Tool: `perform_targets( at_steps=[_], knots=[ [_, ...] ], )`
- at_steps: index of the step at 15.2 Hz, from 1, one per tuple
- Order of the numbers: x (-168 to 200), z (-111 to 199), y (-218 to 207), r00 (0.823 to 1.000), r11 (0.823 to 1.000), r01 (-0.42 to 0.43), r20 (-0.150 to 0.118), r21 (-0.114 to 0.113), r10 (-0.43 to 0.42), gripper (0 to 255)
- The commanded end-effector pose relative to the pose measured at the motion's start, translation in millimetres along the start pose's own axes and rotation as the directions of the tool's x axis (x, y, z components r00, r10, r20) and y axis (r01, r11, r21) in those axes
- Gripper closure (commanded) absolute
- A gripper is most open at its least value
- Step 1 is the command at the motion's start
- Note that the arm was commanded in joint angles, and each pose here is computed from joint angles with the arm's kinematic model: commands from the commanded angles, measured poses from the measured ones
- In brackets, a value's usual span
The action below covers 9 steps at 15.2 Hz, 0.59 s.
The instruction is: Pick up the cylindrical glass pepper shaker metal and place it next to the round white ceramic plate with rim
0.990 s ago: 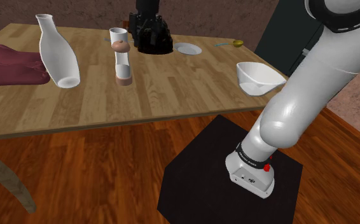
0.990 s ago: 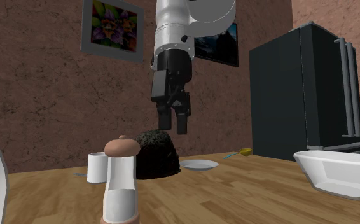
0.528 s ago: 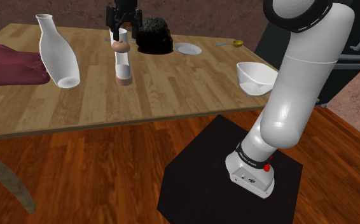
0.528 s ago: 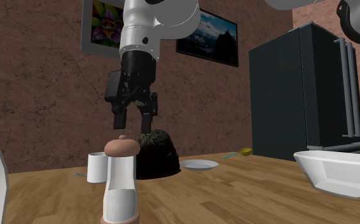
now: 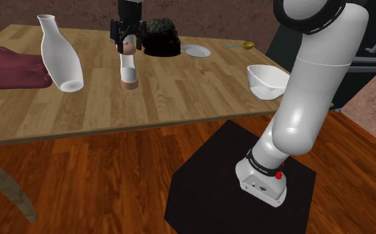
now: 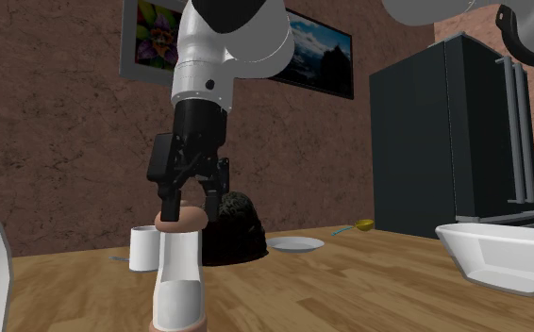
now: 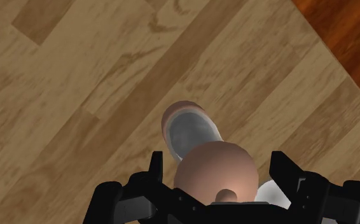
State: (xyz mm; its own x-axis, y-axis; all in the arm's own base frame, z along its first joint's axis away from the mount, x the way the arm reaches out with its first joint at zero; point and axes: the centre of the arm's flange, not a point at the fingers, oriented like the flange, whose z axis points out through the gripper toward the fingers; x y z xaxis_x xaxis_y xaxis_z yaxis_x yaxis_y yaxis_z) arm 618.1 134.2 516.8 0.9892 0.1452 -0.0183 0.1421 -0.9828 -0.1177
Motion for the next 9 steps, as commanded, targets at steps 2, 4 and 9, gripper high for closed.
perform_targets(
  at_steps=[2, 4, 9],
  knots=[
    [-0.5, 1.5, -0.2, 1.000, 1.000, 0.000, 0.000, 0.000, 0.000, 0],
    [-0.5, 1.5, -0.2, 1.000, 1.000, 0.000, 0.000, 0.000, 0.000, 0],
    [-0.4, 1.4, -0.1, 1.000, 1.000, 0.000, 0.000, 0.000, 0.000, 255]
  ],
)
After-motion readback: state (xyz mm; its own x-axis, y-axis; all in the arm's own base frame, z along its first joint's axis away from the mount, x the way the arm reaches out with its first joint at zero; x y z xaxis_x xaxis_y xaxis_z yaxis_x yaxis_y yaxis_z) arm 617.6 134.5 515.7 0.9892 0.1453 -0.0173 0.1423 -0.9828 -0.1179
